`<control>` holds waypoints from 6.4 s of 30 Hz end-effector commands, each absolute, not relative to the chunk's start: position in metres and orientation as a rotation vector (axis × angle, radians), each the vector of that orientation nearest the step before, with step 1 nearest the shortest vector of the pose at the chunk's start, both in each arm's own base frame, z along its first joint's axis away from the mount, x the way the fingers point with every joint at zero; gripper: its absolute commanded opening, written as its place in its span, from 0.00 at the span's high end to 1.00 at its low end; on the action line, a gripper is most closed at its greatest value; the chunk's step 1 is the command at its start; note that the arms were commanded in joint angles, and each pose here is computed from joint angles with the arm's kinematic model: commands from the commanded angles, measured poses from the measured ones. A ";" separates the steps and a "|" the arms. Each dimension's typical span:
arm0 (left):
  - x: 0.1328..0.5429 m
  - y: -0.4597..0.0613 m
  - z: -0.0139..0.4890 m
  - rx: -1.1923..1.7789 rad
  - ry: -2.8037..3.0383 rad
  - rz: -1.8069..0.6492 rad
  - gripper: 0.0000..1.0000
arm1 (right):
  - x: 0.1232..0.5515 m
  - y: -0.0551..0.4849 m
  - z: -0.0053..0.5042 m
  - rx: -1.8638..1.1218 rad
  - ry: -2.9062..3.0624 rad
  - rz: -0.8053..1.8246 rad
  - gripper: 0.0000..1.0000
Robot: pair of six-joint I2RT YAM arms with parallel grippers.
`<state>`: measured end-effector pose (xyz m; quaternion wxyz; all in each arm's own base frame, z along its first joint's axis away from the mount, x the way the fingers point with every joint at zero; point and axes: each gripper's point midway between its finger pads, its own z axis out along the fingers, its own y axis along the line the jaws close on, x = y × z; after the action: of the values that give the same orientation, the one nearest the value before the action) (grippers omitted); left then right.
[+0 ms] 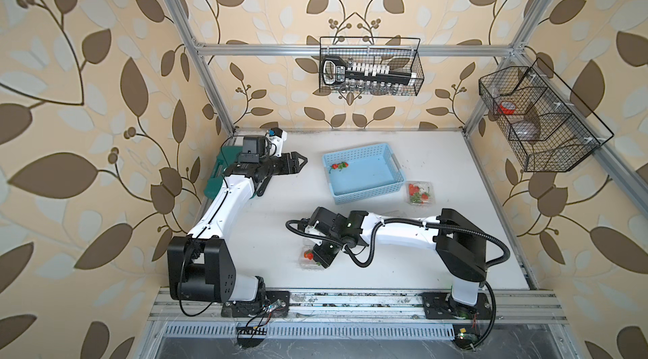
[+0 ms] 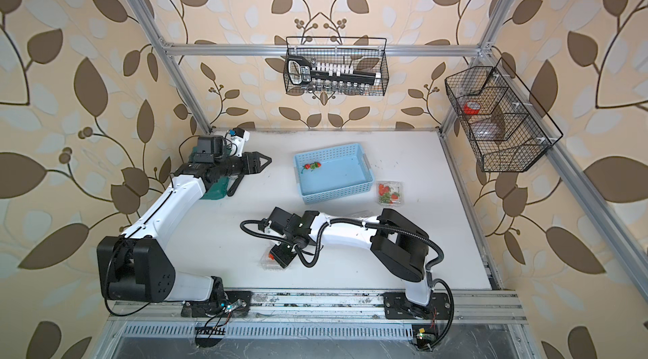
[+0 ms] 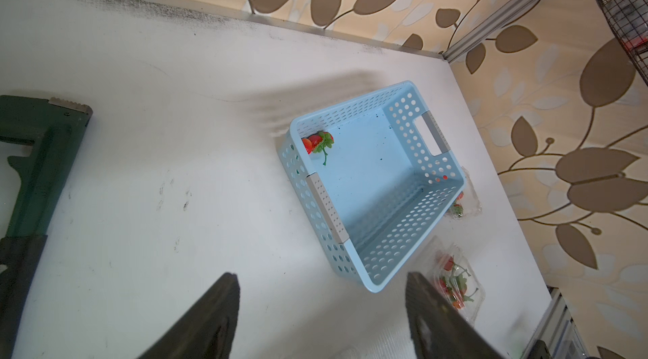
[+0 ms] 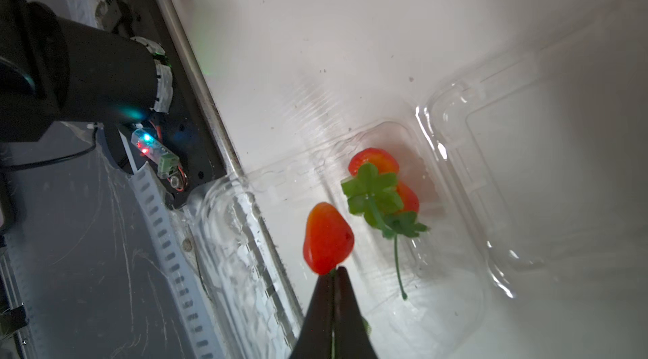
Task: Pack strawberries into containers
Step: Pick up the strawberry from the basket, then place the strawberry in the packing box, then pick up the strawberry from the basket.
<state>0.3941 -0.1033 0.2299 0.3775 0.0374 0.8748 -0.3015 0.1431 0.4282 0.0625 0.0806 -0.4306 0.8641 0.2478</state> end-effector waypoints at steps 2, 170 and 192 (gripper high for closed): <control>0.389 -0.106 0.244 0.127 2.189 -0.771 0.24 | 0.141 0.427 0.059 -1.342 2.584 0.715 0.88; 0.394 -0.098 0.234 0.100 2.217 -0.756 0.24 | 0.470 0.320 0.117 -0.183 2.485 0.705 0.60; 0.396 -0.099 0.229 0.100 2.229 -0.765 0.24 | 0.527 0.302 0.016 -0.342 2.601 0.537 0.65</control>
<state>0.3974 -0.0995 0.2229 0.3731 0.0301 0.8798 -0.2931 0.5359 0.3020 0.0355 0.2552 -0.1086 0.9389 0.2040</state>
